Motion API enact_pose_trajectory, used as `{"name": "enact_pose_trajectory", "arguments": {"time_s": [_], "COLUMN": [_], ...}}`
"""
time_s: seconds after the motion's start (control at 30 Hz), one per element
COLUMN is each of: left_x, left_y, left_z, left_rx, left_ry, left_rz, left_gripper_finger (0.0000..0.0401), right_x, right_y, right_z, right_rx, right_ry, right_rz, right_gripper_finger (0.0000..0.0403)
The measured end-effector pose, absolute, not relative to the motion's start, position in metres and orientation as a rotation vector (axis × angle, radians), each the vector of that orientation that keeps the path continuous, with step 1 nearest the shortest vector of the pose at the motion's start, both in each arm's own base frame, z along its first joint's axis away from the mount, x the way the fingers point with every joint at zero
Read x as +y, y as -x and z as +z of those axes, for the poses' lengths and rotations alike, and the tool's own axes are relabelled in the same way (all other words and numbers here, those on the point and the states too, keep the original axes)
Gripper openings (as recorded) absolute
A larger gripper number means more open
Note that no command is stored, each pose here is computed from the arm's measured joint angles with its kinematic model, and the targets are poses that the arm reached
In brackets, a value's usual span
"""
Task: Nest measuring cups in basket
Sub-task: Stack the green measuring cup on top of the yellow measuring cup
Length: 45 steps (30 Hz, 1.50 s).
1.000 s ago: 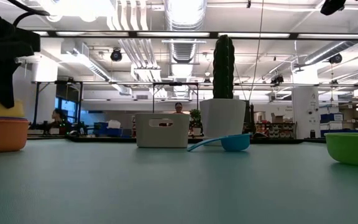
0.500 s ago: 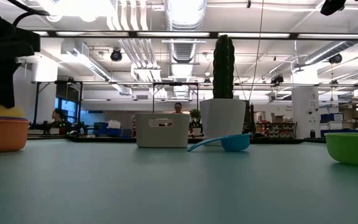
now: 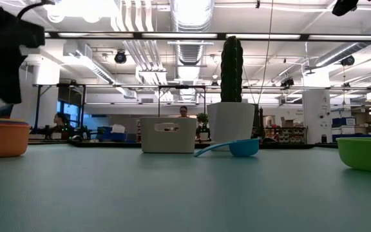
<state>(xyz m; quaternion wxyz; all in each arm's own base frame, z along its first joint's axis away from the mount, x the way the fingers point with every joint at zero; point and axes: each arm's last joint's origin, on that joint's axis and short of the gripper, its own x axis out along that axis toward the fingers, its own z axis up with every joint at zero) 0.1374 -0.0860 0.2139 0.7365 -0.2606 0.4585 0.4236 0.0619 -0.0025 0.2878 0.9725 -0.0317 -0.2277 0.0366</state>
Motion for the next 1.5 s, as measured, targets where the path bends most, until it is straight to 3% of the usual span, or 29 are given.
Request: {"name": "enact_pose_trajectory", "arguments": {"time_s": [0.43,0.87,1.5], "left_x": [-0.128,-0.158,-0.164], "left_y": [-0.201,-0.237,-0.244], "left_z": [0.249,0.231,0.222], "left_rx": [0.774,0.927,0.950], "left_ry": [0.352,0.319,0.297], "left_rz": [0.581,0.570,0.579], "left_gripper_finger": [0.0107,0.0106,0.0107], "right_x": [-0.003,-0.003,-0.003], "right_y": [-0.062,-0.062,-0.062], "right_z": [0.287,0.287,0.287], "right_rx": [-0.452,-0.451,-0.452], "right_ry": [0.058,0.053,0.056], "right_rz": [0.075,0.076,0.076], "right_gripper_finger": [0.0018,0.0018,0.0018]}}
